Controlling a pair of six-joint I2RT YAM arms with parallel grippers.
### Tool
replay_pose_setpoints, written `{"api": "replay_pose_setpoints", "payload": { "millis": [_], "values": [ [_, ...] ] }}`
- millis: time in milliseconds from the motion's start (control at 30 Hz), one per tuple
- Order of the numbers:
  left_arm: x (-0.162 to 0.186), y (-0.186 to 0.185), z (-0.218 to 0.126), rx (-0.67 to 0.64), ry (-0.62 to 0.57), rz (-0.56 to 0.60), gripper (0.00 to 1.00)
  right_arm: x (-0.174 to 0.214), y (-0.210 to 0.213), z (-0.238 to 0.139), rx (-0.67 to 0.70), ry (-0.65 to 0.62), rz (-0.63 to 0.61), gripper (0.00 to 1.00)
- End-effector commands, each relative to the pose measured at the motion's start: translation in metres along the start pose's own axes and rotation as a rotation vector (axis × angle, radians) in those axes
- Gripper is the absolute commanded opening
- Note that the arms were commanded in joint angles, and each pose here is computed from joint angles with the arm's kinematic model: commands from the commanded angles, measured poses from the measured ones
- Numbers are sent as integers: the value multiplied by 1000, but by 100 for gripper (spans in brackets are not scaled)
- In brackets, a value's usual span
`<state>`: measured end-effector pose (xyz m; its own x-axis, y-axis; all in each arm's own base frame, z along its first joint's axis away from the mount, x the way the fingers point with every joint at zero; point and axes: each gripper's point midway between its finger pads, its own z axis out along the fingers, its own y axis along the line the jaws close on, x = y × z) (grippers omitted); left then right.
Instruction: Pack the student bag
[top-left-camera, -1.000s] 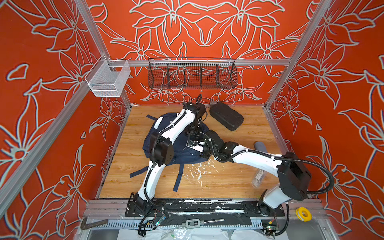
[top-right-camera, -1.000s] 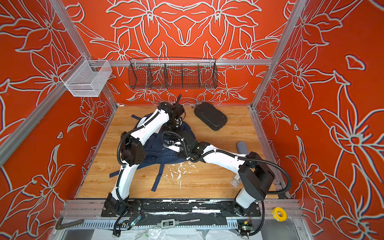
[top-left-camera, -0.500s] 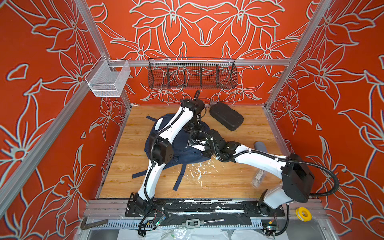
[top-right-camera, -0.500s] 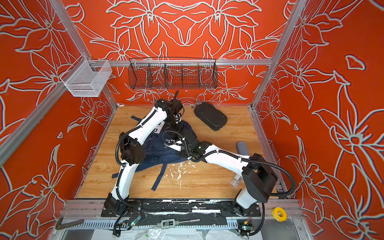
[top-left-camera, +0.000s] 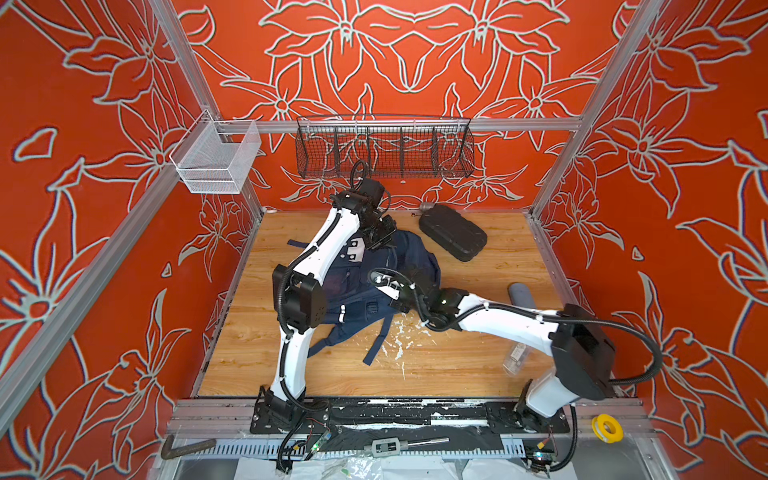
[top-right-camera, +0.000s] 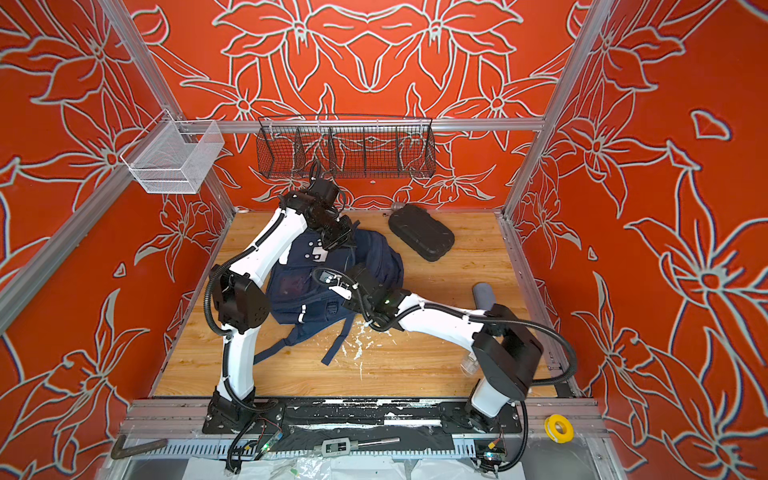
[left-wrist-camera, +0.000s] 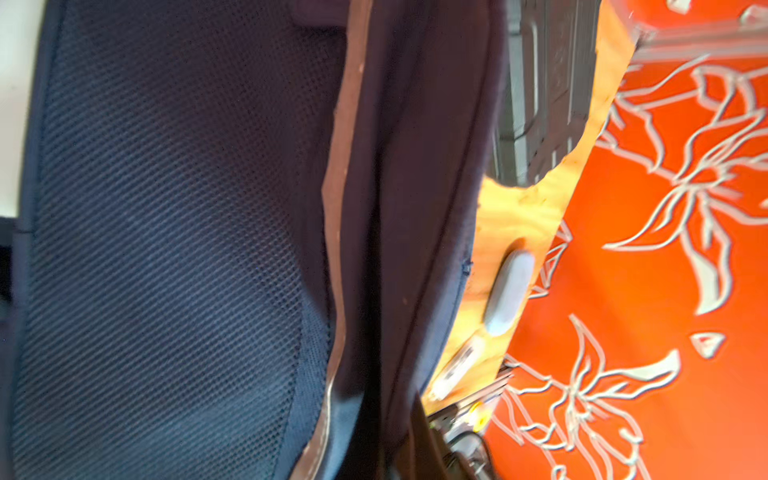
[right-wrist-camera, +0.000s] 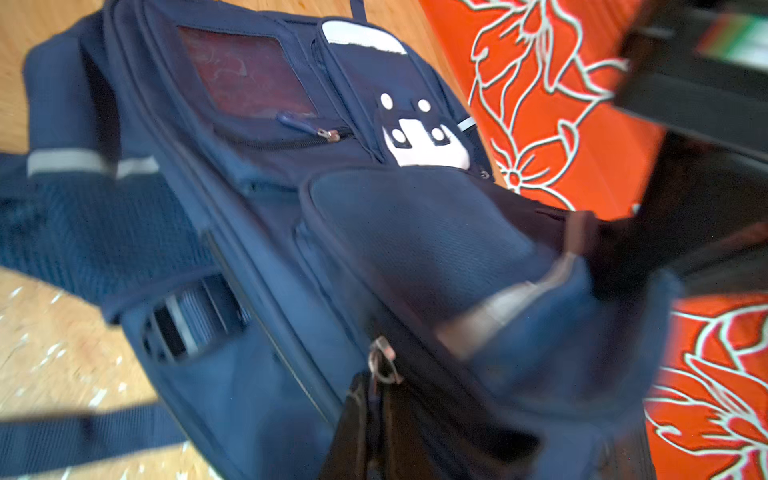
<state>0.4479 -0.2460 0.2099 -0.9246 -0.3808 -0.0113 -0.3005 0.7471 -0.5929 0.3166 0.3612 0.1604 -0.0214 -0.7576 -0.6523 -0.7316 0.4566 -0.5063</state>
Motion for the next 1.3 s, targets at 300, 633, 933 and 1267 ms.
{"api": "replay_pose_setpoints", "payload": {
  "millis": [300, 633, 933, 1267],
  "values": [
    [-9, -47, -46, 209, -79, 182, 0, -41, 18, -6, -51, -78, 89, 26],
    [6, 27, -20, 110, -17, 261, 0, 0, -47, -68, -158, -14, 562, 58],
    [18, 24, -13, 183, 31, 339, 0, 203, -156, -120, 359, 499, 1042, 77],
    [11, 4, -37, 190, -23, 449, 0, 346, -154, -127, 385, 812, 1402, 83]
  ]
}}
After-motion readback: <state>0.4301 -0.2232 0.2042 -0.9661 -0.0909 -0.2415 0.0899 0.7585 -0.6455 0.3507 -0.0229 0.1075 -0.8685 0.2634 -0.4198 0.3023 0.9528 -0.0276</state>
